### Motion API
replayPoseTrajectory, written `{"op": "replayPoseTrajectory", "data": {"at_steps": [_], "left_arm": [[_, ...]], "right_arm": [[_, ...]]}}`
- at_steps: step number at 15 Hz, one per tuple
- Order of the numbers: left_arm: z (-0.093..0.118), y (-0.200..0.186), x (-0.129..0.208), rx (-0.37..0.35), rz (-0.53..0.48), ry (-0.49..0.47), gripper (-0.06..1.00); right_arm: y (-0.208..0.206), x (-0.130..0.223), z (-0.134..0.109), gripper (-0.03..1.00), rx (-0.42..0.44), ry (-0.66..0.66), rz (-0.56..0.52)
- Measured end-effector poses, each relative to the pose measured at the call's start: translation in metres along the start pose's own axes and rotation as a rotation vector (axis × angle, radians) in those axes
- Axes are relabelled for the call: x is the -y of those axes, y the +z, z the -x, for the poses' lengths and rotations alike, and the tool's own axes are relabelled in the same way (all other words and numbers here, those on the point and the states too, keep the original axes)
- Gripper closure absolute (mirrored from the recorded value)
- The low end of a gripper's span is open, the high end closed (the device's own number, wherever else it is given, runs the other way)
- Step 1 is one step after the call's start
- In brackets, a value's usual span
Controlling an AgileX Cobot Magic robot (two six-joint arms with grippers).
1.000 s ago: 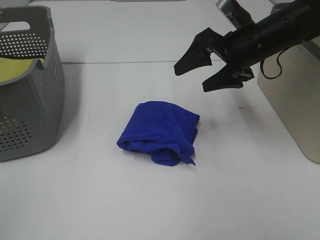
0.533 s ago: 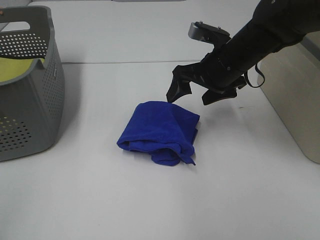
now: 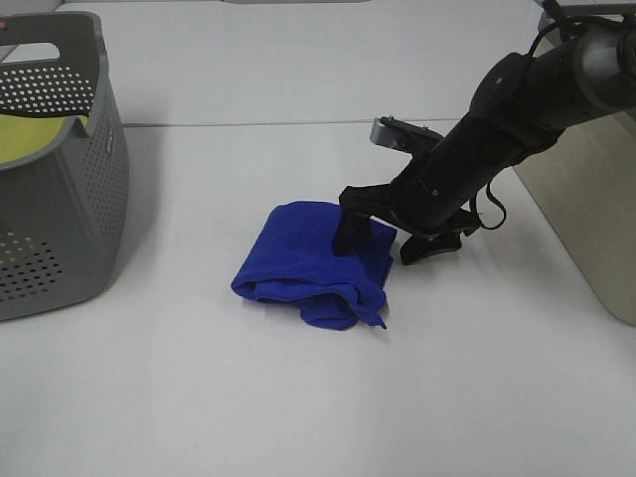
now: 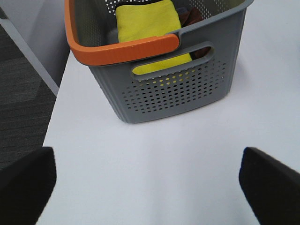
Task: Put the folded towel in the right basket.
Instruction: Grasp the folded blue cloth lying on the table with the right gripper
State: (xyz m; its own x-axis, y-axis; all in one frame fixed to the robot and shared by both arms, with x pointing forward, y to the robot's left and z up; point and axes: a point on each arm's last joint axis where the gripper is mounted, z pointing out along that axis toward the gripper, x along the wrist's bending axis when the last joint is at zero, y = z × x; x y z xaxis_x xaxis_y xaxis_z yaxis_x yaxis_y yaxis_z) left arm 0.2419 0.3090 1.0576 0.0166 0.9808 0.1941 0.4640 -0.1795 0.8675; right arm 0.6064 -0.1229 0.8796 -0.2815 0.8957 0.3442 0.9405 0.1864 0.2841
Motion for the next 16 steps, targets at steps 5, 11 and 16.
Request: {"op": "replayPoseTrajectory", "data": {"at_steps": [5, 11, 16], "left_arm": [[0.000, 0.000, 0.000, 0.000, 0.000, 0.000, -0.04], [0.000, 0.000, 0.000, 0.000, 0.000, 0.000, -0.04], [0.000, 0.000, 0.000, 0.000, 0.000, 0.000, -0.04]], "right_arm": [[0.015, -0.001, -0.029, 0.05, -0.071, -0.037, -0.059], [0.024, -0.005, -0.043, 0.17, -0.072, -0.039, -0.066], [0.036, 0.002, -0.038, 0.75, -0.069, -0.045, -0.143]]}}
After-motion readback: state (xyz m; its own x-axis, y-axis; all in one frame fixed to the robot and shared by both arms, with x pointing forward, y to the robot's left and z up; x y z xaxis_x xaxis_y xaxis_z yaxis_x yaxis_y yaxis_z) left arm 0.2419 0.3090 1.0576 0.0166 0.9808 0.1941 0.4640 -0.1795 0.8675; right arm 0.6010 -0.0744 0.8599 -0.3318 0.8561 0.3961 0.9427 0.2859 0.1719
